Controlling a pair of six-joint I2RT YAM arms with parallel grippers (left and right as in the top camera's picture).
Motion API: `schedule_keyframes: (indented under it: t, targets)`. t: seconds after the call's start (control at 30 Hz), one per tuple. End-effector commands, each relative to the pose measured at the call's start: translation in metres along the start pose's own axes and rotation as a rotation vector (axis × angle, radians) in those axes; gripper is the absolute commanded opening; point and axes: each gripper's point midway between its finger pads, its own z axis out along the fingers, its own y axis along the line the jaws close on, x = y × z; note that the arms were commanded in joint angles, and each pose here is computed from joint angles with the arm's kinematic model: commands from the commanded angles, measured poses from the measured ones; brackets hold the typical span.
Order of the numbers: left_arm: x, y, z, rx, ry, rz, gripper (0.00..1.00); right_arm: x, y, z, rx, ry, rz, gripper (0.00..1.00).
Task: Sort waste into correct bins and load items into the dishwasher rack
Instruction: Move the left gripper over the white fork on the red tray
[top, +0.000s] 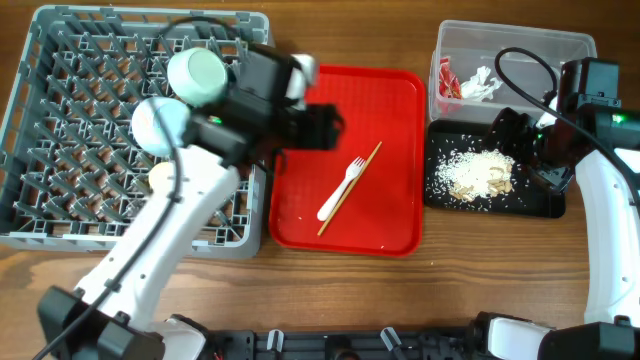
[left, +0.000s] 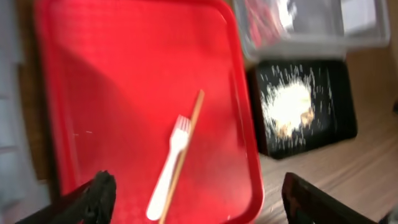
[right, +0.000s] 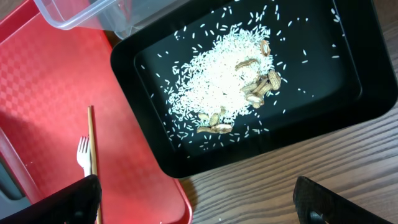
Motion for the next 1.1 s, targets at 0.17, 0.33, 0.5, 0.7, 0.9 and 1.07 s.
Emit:
schedule_keyframes:
  t: [0.17, 0.33, 0.5, 0.7, 0.9, 1.07]
  targets:
    - [0.055, -0.007, 0.077, -0.153, 0.177, 0.134, 0.69, -0.003, 0.002, -0.007, -0.009, -0.021, -0.006, 1.0]
    - [0.069, 0.003, 0.116, -0.207, 0.223, 0.153, 0.62, -0.003, 0.002, -0.007, -0.009, -0.022, -0.007, 1.0]
    - [0.069, 0.013, 0.144, -0.231, 0.215, 0.153, 0.61, -0.003, 0.002, -0.007, -0.009, -0.022, -0.008, 1.0]
    - [0.07, 0.028, 0.172, -0.283, 0.2, 0.16, 0.55, -0.003, 0.002, -0.007, -0.009, -0.022, -0.009, 1.0]
    - [0.071, 0.045, 0.184, -0.356, 0.189, 0.17, 0.56, -0.003, 0.001, -0.007, -0.009, -0.022, -0.009, 1.0]
    - [0.072, 0.045, 0.188, -0.354, 0.19, 0.171, 0.56, -0.003, 0.002, -0.007, -0.009, -0.022, -0.008, 1.0]
